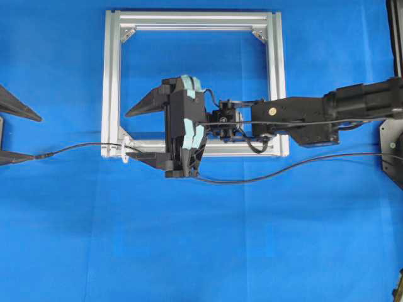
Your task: Insert the wire through the string loop located on the left side.
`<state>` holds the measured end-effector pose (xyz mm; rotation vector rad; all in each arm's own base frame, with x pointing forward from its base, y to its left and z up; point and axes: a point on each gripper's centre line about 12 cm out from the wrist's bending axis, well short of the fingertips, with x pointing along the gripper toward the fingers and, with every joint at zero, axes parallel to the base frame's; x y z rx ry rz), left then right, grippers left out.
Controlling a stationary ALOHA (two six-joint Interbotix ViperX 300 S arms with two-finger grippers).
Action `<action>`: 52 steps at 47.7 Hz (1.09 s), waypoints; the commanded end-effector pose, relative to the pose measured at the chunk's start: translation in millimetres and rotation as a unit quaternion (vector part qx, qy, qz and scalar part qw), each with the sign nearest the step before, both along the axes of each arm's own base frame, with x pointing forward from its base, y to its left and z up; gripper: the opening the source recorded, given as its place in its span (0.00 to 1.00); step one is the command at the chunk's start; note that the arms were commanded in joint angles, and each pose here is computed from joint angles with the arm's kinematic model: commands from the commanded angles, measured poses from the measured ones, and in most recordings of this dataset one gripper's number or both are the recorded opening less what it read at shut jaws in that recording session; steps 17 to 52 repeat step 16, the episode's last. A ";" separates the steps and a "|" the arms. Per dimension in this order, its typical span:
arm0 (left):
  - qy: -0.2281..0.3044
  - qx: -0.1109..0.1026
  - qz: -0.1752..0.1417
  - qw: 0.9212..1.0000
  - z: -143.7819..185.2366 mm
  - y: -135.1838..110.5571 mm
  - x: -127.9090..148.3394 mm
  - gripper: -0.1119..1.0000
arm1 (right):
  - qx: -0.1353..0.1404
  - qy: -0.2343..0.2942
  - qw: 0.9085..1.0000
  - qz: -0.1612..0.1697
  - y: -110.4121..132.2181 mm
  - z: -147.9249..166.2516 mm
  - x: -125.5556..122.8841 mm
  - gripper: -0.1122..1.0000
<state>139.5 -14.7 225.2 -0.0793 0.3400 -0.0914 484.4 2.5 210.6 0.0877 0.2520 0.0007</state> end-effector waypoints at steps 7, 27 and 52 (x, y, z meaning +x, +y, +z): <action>-0.008 -0.001 0.001 1.000 5.8 0.2 1.8 0.85 | 0.000 -0.030 1.000 -0.002 -1.6 39.9 -7.5 0.96; -0.010 0.000 0.002 1.000 6.1 0.4 1.9 0.85 | 0.000 -0.028 1.000 -0.002 -1.6 39.7 -8.0 0.96; -0.010 0.000 0.002 1.000 6.1 0.4 1.9 0.85 | 0.000 -0.028 1.000 -0.002 -1.6 39.7 -8.0 0.96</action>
